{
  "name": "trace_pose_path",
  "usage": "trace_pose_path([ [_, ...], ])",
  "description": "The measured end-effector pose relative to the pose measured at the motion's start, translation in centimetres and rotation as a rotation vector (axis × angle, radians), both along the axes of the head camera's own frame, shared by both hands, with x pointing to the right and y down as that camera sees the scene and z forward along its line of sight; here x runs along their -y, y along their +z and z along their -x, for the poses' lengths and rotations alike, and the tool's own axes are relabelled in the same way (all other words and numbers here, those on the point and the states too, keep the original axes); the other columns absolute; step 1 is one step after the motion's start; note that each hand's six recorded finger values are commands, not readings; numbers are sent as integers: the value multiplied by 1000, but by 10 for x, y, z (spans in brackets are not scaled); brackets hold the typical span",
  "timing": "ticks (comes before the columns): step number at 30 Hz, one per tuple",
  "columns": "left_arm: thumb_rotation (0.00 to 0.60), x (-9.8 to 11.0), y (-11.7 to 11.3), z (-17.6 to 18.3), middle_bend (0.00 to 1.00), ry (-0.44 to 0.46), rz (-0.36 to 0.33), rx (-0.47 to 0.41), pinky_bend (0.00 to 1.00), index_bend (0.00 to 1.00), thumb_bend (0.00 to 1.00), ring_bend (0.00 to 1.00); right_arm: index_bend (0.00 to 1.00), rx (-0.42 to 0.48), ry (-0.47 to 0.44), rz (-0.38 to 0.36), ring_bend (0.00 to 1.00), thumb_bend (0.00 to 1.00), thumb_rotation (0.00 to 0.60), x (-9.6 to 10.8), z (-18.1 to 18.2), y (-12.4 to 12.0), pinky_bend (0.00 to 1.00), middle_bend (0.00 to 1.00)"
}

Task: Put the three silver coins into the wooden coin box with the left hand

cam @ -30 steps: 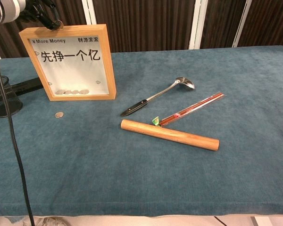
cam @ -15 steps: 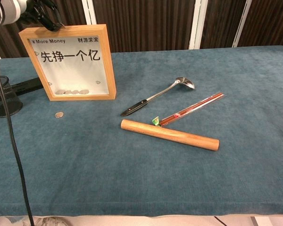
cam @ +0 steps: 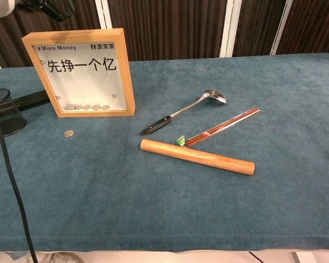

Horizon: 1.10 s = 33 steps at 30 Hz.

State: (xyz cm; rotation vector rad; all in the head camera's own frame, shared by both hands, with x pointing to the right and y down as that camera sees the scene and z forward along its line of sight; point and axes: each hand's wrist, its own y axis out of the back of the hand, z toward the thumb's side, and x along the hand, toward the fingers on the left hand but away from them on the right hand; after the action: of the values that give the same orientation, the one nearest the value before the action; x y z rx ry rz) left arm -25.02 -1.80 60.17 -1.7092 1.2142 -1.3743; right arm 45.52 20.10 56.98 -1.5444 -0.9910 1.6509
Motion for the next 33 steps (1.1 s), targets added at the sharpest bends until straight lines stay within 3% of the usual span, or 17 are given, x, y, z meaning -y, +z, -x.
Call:
trace_pose_path([
  [4,600,-25,-13,3,1000,48,-69,-53,1000,463,438,1000,0,4,-4,-2,0,140,600,-1,1,-1,0,0],
  [8,600,-67,-15,18,1000,93,-103,-113,1000,462,439,1000,0,6,-10,-2,0,139,600,-2,3,-1,0,0],
  [14,600,-145,11,57,1000,119,-29,-142,1000,447,443,1000,0,2,-16,0,0,139,600,-3,5,0,0,0],
  [17,600,-164,31,69,1000,111,11,-126,1000,425,442,1000,0,-3,-24,8,0,140,600,-4,7,3,0,0],
  [26,600,-204,103,84,1000,74,137,-83,1000,367,442,1000,0,-7,-40,24,0,140,600,-5,11,9,0,0],
  [33,600,-200,136,71,1000,35,156,-84,1000,402,440,1000,0,-12,-39,24,0,139,600,-4,11,10,0,0],
])
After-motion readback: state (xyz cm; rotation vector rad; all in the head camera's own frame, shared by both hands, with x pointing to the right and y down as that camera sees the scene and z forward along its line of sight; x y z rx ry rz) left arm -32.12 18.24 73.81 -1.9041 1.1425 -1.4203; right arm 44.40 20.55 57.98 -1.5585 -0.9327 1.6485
